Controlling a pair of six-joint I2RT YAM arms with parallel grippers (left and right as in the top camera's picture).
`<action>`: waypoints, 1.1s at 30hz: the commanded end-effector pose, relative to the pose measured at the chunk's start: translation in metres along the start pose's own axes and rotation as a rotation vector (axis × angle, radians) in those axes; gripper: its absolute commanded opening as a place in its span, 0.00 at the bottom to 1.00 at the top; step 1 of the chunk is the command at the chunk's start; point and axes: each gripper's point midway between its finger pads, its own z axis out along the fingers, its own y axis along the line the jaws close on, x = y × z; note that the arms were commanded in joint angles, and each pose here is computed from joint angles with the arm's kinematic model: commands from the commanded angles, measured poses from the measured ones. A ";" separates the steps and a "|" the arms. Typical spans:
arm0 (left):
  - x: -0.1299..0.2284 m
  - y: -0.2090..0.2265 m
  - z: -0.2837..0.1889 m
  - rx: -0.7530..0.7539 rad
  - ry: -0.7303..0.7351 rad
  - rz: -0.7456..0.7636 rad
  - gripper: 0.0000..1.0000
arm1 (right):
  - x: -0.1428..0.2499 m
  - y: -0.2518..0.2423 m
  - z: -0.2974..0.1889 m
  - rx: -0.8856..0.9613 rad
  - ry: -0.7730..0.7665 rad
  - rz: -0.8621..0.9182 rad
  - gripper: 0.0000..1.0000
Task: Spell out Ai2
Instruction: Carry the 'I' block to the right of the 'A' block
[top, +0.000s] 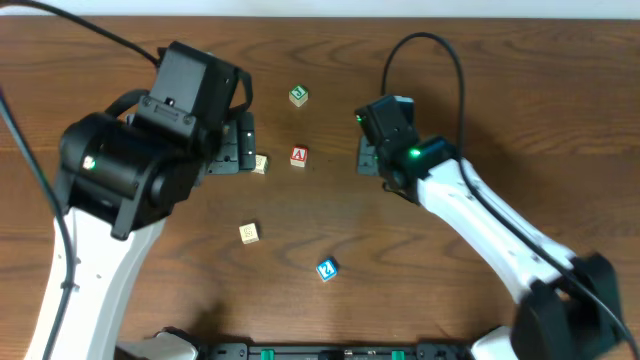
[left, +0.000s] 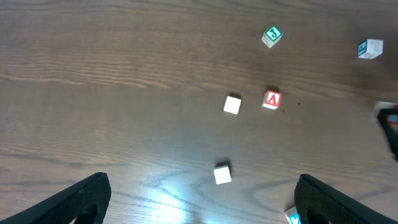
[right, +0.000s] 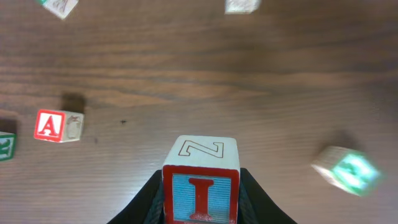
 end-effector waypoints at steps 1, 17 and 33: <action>-0.001 -0.002 0.008 -0.013 0.019 0.000 0.95 | 0.019 0.014 0.023 -0.062 0.109 0.062 0.17; -0.005 0.002 0.019 -0.074 0.026 0.012 0.95 | -0.012 0.046 0.019 -0.179 0.191 0.278 0.14; -0.005 0.007 0.018 -0.098 0.023 0.016 0.95 | 0.015 0.061 0.070 -0.092 0.330 0.220 0.13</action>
